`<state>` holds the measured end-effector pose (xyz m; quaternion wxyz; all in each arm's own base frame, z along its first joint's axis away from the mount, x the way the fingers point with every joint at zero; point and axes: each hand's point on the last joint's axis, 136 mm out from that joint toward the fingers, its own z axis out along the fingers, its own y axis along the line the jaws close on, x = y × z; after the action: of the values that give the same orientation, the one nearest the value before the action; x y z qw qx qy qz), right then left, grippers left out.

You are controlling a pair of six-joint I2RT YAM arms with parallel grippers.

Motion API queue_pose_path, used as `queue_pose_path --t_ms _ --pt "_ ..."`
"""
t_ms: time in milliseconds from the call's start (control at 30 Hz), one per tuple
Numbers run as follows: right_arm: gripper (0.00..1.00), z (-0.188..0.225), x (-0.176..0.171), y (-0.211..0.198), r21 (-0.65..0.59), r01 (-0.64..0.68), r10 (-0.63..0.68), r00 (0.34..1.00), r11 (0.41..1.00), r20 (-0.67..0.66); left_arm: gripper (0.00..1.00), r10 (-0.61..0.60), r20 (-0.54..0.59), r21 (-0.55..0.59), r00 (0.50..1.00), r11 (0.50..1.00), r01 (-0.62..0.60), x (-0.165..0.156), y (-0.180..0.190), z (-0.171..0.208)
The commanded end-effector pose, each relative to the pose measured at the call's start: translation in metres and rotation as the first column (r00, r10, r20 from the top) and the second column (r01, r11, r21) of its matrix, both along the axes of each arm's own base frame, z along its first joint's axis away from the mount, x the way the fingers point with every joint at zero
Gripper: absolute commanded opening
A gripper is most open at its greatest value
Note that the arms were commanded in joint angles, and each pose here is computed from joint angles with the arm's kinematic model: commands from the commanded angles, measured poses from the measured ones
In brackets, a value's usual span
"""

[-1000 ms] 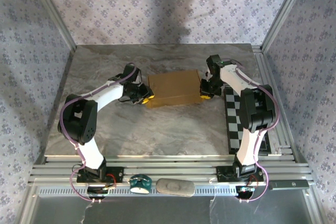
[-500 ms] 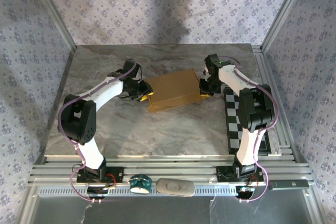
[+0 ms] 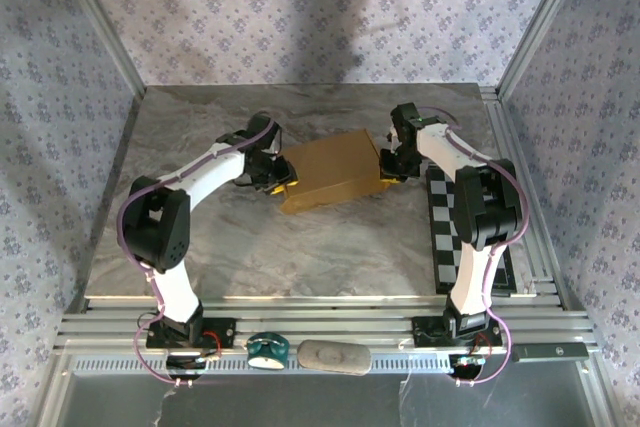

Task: Fold the paper box

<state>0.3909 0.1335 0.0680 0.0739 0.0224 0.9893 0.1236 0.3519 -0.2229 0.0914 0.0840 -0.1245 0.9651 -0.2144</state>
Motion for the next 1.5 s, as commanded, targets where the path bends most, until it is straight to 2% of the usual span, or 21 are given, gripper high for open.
queue_pose_path --t_ms 0,167,367,700,1233,1467 --pt "0.13 -0.013 -0.004 -0.005 -0.005 0.014 -0.014 0.999 1.000 -0.041 0.37 -0.025 -0.006 0.080 1.000 0.996 0.025 -0.002 0.012 -0.009" --pt "0.13 -0.012 -0.004 -0.005 0.002 0.021 -0.021 0.999 1.000 -0.046 0.34 -0.016 0.028 0.123 0.999 0.992 0.012 0.004 0.021 -0.007" --pt "0.13 -0.010 -0.003 -0.004 0.007 0.022 -0.022 0.999 1.000 -0.044 0.27 0.025 0.046 0.112 0.999 0.993 -0.030 0.019 0.028 -0.006" --pt "0.13 -0.008 -0.004 -0.004 0.012 0.019 -0.019 0.999 1.000 -0.044 0.26 0.028 0.051 0.108 0.998 0.994 -0.033 0.047 0.023 -0.011" --pt "0.13 -0.007 -0.003 -0.003 0.018 0.024 -0.023 0.999 1.000 -0.043 0.14 0.031 0.008 0.165 0.999 0.986 -0.032 0.034 0.029 -0.029" --pt "0.13 -0.007 -0.003 -0.003 0.017 0.022 -0.021 0.999 1.000 -0.043 0.18 0.040 -0.010 0.197 0.999 0.980 -0.038 0.027 0.038 -0.031"
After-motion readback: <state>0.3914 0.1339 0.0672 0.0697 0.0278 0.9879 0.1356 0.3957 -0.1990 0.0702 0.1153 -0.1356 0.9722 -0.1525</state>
